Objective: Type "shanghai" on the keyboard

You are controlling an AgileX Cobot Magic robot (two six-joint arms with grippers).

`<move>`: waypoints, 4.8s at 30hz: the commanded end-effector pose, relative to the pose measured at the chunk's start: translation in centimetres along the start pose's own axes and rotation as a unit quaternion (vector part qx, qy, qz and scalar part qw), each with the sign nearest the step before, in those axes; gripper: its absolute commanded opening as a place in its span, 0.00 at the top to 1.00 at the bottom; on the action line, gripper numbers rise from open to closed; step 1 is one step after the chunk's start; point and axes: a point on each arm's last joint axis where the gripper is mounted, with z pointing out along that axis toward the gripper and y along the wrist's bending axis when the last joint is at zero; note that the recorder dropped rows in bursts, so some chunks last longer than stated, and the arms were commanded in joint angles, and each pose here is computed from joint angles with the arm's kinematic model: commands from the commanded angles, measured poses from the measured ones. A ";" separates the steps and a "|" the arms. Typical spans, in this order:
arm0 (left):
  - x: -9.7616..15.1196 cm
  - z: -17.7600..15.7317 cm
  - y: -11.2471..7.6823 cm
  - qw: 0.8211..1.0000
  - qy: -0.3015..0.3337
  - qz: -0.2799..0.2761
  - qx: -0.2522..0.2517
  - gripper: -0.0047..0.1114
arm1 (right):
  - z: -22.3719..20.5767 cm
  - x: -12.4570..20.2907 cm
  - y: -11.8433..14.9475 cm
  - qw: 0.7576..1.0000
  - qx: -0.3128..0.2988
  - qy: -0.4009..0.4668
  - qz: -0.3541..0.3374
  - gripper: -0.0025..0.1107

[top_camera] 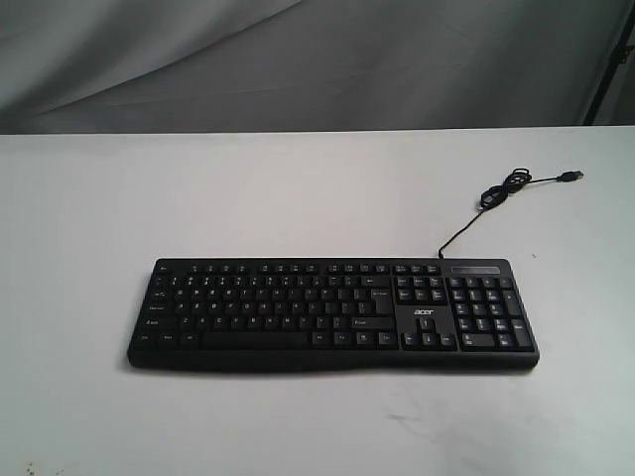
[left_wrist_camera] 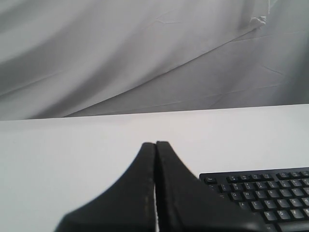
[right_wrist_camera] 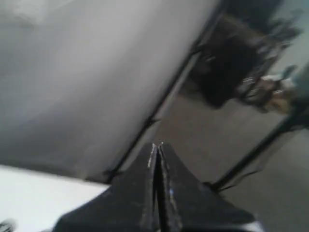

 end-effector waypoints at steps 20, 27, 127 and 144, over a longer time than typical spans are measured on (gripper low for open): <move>0.0 0.0 0.0 1.000 -0.003 -0.001 0.003 0.96 | 0.6 4.7 41.4 0.776 -0.606 0.049 -0.167 0.98; 0.0 0.0 0.0 1.000 -0.003 -0.001 0.003 0.96 | -2.9 7.5 48.4 0.740 -0.632 0.048 -0.226 0.98; 0.0 0.0 0.0 1.000 -0.003 -0.001 0.003 0.96 | 0.0 14.7 46.3 0.760 -0.605 0.117 -0.204 0.98; 0.0 0.0 0.0 1.000 -0.003 -0.001 0.003 0.96 | -2.2 10.5 53.7 0.733 -0.629 0.092 -0.244 0.98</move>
